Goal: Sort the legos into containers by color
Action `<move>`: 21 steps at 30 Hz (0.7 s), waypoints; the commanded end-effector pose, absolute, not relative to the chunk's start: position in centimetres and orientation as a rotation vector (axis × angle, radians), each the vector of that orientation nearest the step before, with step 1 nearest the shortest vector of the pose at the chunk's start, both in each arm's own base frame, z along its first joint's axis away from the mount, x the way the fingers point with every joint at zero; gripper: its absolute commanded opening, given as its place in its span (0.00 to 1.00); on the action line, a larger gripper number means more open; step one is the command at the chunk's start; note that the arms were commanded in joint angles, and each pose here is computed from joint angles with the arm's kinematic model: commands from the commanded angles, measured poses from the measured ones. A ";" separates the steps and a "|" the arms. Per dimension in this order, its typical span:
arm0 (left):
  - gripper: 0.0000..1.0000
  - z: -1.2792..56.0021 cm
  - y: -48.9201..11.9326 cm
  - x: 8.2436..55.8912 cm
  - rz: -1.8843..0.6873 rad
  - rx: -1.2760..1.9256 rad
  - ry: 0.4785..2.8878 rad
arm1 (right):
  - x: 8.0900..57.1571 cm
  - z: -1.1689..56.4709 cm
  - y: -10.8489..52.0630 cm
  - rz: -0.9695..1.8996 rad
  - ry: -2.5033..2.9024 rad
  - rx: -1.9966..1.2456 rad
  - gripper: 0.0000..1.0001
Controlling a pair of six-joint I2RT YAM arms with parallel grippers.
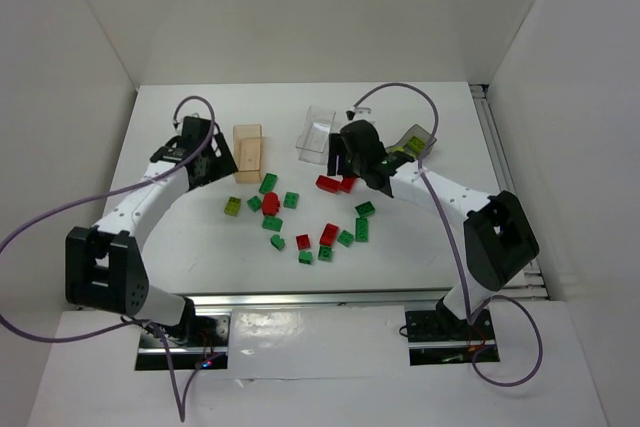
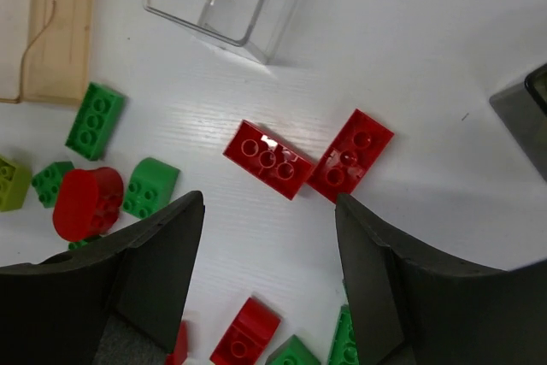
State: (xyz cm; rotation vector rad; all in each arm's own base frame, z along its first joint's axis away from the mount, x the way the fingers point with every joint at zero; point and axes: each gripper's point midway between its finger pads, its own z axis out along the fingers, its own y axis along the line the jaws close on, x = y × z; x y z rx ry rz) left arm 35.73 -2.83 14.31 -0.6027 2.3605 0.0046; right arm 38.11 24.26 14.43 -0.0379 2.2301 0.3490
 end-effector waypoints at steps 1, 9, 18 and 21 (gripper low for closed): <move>1.00 9.6 -4.6 33.7 -0.013 -0.565 2.503 | 38.3 14.2 23.3 0.338 2.225 0.017 0.70; 0.93 5.5 -4.7 33.3 0.009 -0.600 2.552 | 38.5 15.7 19.6 0.259 2.197 0.081 0.72; 0.87 2.5 -5.9 33.5 0.093 -0.584 2.622 | 38.3 16.0 17.8 0.242 2.191 0.119 0.72; 0.78 2.3 -6.0 33.6 0.103 -0.574 2.619 | 38.3 16.0 17.8 0.242 2.191 0.119 0.72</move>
